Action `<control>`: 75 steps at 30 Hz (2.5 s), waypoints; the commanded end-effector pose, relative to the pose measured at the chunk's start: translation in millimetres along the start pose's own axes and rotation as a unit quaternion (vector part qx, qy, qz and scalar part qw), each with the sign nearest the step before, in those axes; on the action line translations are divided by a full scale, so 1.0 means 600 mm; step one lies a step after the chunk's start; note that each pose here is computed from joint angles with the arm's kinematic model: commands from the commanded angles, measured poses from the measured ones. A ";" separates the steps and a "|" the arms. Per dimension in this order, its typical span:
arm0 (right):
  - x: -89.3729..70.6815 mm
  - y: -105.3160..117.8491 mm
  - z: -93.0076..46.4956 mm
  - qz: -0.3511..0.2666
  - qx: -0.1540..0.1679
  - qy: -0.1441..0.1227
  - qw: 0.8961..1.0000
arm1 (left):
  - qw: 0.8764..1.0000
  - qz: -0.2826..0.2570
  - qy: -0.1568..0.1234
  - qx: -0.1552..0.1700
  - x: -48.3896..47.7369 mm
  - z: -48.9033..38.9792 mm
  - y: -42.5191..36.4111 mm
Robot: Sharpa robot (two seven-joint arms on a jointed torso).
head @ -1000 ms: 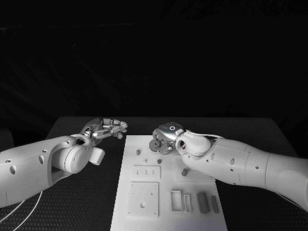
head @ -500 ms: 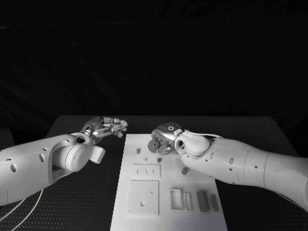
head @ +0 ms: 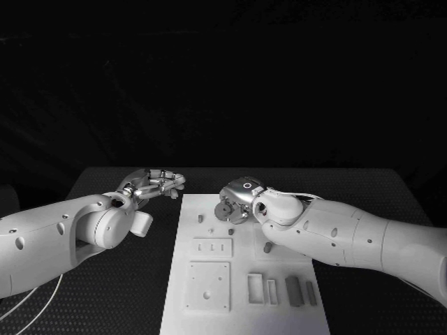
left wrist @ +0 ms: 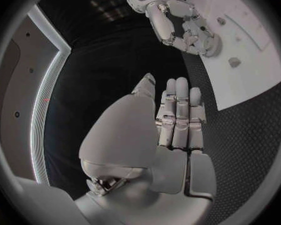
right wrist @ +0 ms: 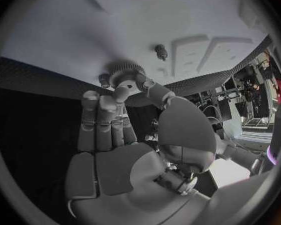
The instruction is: Assemble the parts on the task board
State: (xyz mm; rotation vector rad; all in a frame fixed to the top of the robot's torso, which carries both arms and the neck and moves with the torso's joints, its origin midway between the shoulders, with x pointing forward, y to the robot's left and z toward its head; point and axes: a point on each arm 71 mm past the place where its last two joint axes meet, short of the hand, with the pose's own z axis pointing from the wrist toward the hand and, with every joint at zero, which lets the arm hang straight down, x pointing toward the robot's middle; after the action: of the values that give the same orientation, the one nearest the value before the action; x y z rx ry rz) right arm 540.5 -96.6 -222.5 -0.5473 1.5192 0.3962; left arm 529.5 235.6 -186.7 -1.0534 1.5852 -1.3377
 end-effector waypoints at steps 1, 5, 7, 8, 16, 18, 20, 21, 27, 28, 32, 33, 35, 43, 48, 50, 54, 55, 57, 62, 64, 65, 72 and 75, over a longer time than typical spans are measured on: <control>0.007 0.002 -0.001 -0.003 -0.003 0.012 1.000 | 1.000 -0.004 0.006 0.005 0.003 0.001 -0.003; 0.009 0.002 0.000 -0.002 -0.002 0.013 1.000 | 1.000 -0.004 0.006 0.005 0.003 0.000 -0.003; 0.009 0.001 -0.001 -0.002 0.000 0.011 1.000 | 1.000 -0.004 0.005 0.005 0.002 0.000 -0.003; 0.009 -0.001 -0.002 -0.002 0.001 0.009 1.000 | 1.000 -0.004 0.006 0.005 0.002 0.000 -0.003; 0.007 -0.003 -0.004 0.008 0.003 -0.001 1.000 | 1.000 -0.003 0.005 0.004 0.001 -0.001 -0.002; 0.005 -0.003 -0.006 0.011 0.001 -0.005 1.000 | 1.000 -0.003 0.004 0.004 0.000 -0.001 -0.002; 0.004 -0.006 -0.009 0.016 0.001 -0.011 1.000 | 1.000 -0.003 0.004 0.005 0.000 -0.001 -0.002; 0.003 -0.006 -0.011 0.018 0.000 -0.015 1.000 | 1.000 -0.003 0.004 0.004 0.000 -0.001 -0.002; -0.008 -0.019 -0.031 0.065 -0.004 -0.049 0.997 | 1.000 -0.003 0.000 0.005 -0.005 -0.003 -0.002; -0.012 -0.022 -0.034 0.074 -0.004 -0.055 0.996 | 1.000 -0.003 0.000 0.005 -0.006 -0.003 -0.002; -0.049 -0.051 -0.054 0.121 -0.005 -0.080 0.989 | 1.000 -0.002 -0.003 0.005 -0.011 -0.004 -0.002; -0.056 -0.059 -0.060 0.132 -0.005 -0.082 0.988 | 1.000 -0.002 -0.003 0.006 -0.012 -0.003 -0.002; -0.067 -0.077 -0.070 0.153 0.000 -0.081 0.985 | 1.000 -0.001 -0.004 0.006 -0.015 -0.002 -0.002; -0.070 -0.152 -0.120 0.246 0.009 -0.042 0.968 | 1.000 0.001 -0.006 0.007 -0.021 0.006 0.001; -0.058 -0.205 -0.146 0.257 0.035 -0.027 0.965 | 1.000 0.002 -0.009 0.008 -0.023 0.009 0.002; -0.053 -0.232 -0.158 0.255 0.050 -0.023 0.965 | 1.000 0.001 -0.009 0.007 -0.023 0.010 0.004; -0.044 -0.261 -0.173 0.252 0.069 -0.016 0.965 | 1.000 0.000 -0.009 0.005 -0.023 0.011 0.007; -0.041 -0.268 -0.177 0.251 0.075 -0.015 0.965 | 1.000 0.000 -0.009 0.004 -0.023 0.010 0.008; -0.032 -0.280 -0.182 0.250 0.084 -0.009 0.965 | 1.000 -0.001 -0.009 0.004 -0.023 0.010 0.009; -0.003 -0.292 -0.182 0.250 0.099 0.010 0.963 | 1.000 -0.001 -0.007 0.004 -0.021 0.010 0.010; 0.008 -0.293 -0.181 0.251 0.101 0.018 0.962 | 1.000 -0.002 -0.006 0.003 -0.020 0.011 0.011; 0.015 -0.292 -0.179 0.251 0.103 0.021 0.962 | 1.000 -0.002 -0.005 0.003 -0.019 0.011 0.012; 0.056 -0.282 -0.174 0.256 0.105 0.045 0.960 | 1.000 -0.004 -0.002 0.001 -0.017 0.010 0.015; 0.067 -0.278 -0.172 0.259 0.104 0.050 0.959 | 1.000 -0.004 -0.002 0.001 -0.016 0.010 0.015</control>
State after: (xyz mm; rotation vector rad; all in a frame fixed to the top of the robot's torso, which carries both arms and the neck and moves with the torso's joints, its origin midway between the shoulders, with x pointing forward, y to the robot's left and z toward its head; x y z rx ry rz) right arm 551.8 -298.1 -241.3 0.0222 1.7475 0.5753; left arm 537.9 246.8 -197.3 -1.0690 1.5788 -1.3091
